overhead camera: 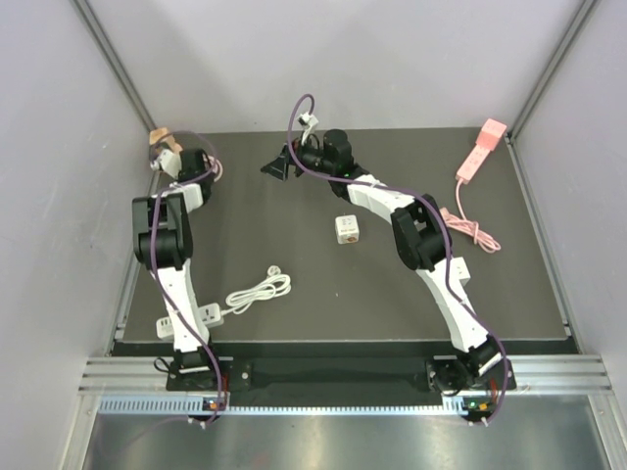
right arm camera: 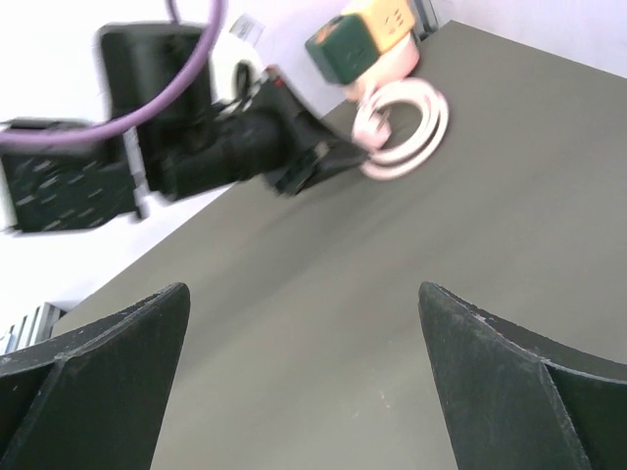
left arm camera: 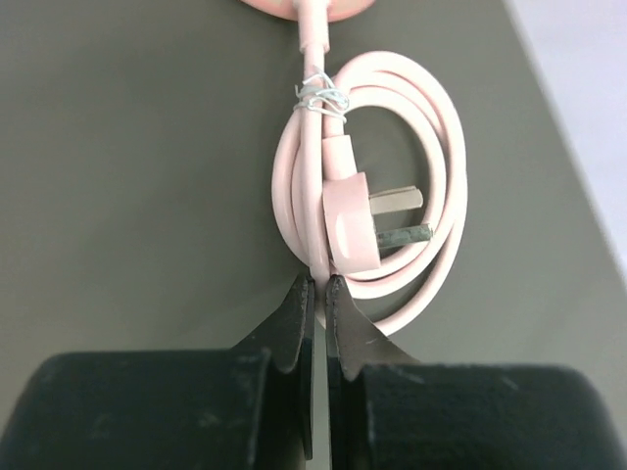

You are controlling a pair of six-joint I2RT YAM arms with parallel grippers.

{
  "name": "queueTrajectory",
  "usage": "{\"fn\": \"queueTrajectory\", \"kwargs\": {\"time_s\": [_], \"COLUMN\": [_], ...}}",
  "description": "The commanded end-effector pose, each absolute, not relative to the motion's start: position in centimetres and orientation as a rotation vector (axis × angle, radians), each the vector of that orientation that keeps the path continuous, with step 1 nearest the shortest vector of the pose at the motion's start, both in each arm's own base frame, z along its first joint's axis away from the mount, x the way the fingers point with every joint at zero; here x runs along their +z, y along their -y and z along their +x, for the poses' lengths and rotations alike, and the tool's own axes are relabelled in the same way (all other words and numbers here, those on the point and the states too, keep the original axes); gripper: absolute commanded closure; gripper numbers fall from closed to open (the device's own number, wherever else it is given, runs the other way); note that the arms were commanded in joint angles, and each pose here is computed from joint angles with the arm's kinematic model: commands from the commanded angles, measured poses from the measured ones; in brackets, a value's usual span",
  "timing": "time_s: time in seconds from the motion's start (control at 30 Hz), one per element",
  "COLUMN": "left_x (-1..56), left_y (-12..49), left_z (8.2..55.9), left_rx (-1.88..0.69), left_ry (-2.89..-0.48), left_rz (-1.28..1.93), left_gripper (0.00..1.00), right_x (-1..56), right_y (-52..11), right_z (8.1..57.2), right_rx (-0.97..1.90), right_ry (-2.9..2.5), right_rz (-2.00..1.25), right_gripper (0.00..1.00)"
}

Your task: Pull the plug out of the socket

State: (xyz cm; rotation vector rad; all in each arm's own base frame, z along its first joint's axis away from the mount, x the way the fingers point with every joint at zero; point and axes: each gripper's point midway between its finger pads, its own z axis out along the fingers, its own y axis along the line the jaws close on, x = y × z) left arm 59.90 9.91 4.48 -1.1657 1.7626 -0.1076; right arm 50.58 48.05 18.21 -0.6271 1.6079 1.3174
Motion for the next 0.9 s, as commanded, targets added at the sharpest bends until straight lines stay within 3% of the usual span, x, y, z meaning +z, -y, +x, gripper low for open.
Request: {"fn": "queueTrajectory", "kwargs": {"time_s": [0.0,0.23,0.53,0.63,0.73,0.8,0.87], "left_x": [6.6,7.8,7.4,7.9,8.6,8.9,10.3], "left_y": [-5.4,0.7,4.7,4.5,4.4,4.4,4.5], "left_z": [56.7,52.1,46.9,44.2,41.9,41.1,40.5], "left_rx": [-0.143,-0.144,-0.340,-0.334,-0.335,-0.330,-0.328], "left_ry": [-1.843,-1.970,-2.083,-2.091,-2.108,-2.130,-2.136], "left_rz": [-1.045,-0.910,-0.857,-0.828,-0.798,-0.760,-0.730], "left_gripper": [1.00,1.00,1.00,0.78,0.45,0.32,0.30], "right_x": [20.1,19.8,19.6,19.2,19.5,19.3,18.9], "right_y": [-47.9,-47.7,-47.8,-47.7,-47.9,-48.0,-48.2], "right_z": [51.3,51.3,51.1,51.3,51.3,51.2,51.2], "right_rx": [1.307,1.298,1.303,1.308,1.326,1.342,1.347], "right_ry": [-1.538,-1.553,-1.559,-1.569,-1.563,-1.566,-1.577], "right_rz": [-0.639,-0.645,-0.650,-0.640,-0.626,-0.619,-0.614], "right_gripper": [0.01,0.02,0.02,0.04,0.07,0.09,0.12]}}
